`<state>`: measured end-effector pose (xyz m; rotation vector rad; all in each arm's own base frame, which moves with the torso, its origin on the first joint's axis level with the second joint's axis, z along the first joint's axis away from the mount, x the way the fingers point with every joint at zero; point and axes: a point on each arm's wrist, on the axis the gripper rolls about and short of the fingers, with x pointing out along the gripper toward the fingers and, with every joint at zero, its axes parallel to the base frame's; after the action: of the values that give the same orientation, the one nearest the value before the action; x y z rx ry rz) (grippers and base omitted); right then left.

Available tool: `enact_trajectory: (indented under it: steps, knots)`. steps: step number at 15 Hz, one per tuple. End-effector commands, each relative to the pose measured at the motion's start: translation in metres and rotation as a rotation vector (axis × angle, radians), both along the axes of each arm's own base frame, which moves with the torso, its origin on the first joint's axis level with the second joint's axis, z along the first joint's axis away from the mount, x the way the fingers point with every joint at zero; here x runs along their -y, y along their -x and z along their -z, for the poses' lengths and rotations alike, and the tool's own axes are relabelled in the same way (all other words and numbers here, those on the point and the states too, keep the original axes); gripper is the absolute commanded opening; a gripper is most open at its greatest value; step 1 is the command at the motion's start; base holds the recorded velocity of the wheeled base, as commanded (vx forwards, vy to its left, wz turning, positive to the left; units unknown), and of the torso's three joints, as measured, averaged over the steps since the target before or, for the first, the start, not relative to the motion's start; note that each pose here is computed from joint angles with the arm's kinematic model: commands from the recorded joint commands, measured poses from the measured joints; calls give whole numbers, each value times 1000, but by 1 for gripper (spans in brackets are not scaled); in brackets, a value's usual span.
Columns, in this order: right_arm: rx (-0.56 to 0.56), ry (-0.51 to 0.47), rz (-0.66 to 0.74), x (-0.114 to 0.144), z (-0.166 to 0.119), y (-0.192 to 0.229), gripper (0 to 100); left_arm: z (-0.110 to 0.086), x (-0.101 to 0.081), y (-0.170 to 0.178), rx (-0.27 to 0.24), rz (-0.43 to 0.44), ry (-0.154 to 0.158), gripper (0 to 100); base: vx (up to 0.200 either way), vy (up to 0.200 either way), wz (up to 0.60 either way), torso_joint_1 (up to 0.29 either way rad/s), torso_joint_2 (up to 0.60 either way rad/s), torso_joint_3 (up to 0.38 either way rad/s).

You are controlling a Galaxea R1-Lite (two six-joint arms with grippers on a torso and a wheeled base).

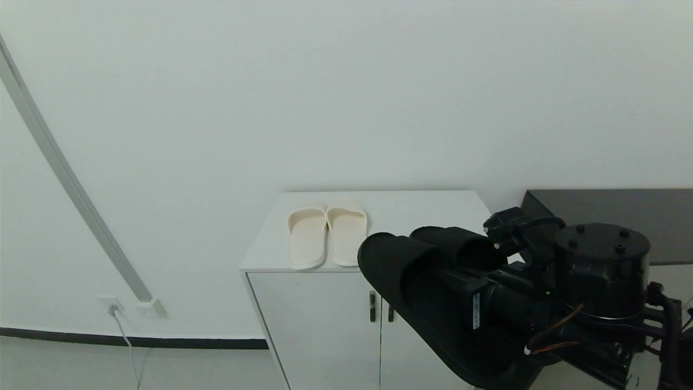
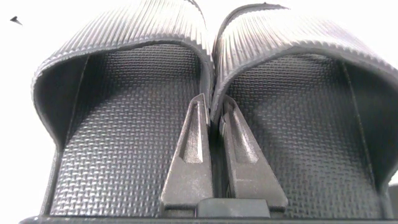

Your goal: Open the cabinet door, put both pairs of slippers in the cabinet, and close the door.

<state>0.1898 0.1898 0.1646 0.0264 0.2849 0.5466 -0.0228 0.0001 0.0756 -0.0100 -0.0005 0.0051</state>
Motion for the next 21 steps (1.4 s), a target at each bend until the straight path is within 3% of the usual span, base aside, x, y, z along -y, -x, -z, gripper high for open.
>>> enact_trajectory:
  steps: [1, 6, 17, 21]
  knots:
    - [0, 15, 2, 1, 2, 0, 0, 0, 0, 0, -2, -1, 1, 0, -200, 0, 0, 7, 7, -2]
    - [7, 60, -7, 4, 7, 3, 0, 0, 0, 0, 0, -1, 2, 0, 0, 0, 0, 0, 0, 0]
    - [2, 61, 3, 10, 8, 2, 0, 0, 0, 0, 0, -4, -1, 0, 0, 0, 0, 0, 0, 0]
    - [-7, 72, 3, 11, 12, 4, 0, 0, 0, 0, 0, -4, -2, 0, 0, 0, 0, -137, 307, 172]
